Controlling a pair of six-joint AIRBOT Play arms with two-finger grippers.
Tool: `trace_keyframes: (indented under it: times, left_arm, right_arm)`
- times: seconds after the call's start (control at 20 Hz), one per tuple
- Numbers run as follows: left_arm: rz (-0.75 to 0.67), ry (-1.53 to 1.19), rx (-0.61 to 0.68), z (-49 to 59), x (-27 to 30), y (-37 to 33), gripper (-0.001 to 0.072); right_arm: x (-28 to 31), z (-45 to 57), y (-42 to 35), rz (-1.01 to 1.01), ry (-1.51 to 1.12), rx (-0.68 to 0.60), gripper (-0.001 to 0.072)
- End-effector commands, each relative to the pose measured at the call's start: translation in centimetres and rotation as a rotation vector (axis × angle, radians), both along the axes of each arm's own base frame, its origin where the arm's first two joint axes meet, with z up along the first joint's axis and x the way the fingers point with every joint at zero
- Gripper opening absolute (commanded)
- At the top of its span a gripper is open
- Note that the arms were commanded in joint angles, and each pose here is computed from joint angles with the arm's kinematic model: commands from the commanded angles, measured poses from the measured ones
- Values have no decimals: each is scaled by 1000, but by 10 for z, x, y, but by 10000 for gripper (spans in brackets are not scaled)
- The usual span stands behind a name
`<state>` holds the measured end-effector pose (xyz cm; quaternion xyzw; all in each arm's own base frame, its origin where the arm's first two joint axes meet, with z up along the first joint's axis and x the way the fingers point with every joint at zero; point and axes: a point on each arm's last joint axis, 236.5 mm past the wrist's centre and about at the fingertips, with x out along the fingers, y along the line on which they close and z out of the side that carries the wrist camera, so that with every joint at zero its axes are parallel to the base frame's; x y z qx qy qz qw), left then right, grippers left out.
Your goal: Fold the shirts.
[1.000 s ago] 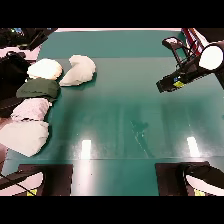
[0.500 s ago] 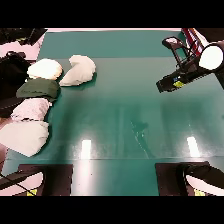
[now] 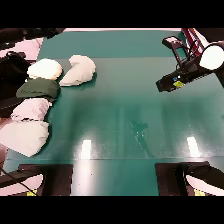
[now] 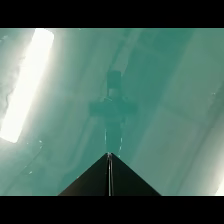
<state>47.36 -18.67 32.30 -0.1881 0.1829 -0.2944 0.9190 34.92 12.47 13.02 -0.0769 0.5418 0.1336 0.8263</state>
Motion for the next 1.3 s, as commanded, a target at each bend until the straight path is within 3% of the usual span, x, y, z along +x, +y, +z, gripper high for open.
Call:
trace_keyframes:
  times: [0.0,0.05,0.1,0.15,0.35,0.4,0.75,0.8,0.85,0.9,0.95,1.15,1.25]
  left_arm:
    - [13,-70,205,-15,27,-13,383]
    - [9,-32,241,-29,38,-13,385]
    - [9,26,290,-52,50,-11,548]
    - [23,92,344,-78,60,-5,572]
    - [109,275,617,-186,95,42,573]
    - [104,306,638,-210,102,43,625]
    - [74,516,679,-358,122,44,617]
    - [72,519,672,-361,122,43,584]
    - [73,513,671,-359,123,42,405]
    - [73,510,672,-352,123,42,153]
    - [76,493,668,-338,125,42,26]
    - [138,207,626,-186,130,42,27]
    - [151,-23,617,-68,95,42,26]
  right_arm:
    - [-1,8,1,2,-26,14,22]
    - [-2,10,1,3,-30,16,22]
    - [-5,12,0,3,-28,16,22]
    - [-7,13,-1,2,-24,14,22]
    - [-7,6,-1,2,-1,5,22]
    - [-8,3,-1,3,13,1,22]
    - [-11,-3,5,12,48,14,22]
    - [-11,-1,5,12,42,16,22]
    - [-11,2,4,10,30,17,22]
    - [-10,7,4,9,6,25,22]
    - [-7,13,4,8,-24,35,22]
    - [9,62,10,7,-238,113,21]
    - [14,98,12,6,-378,163,21]
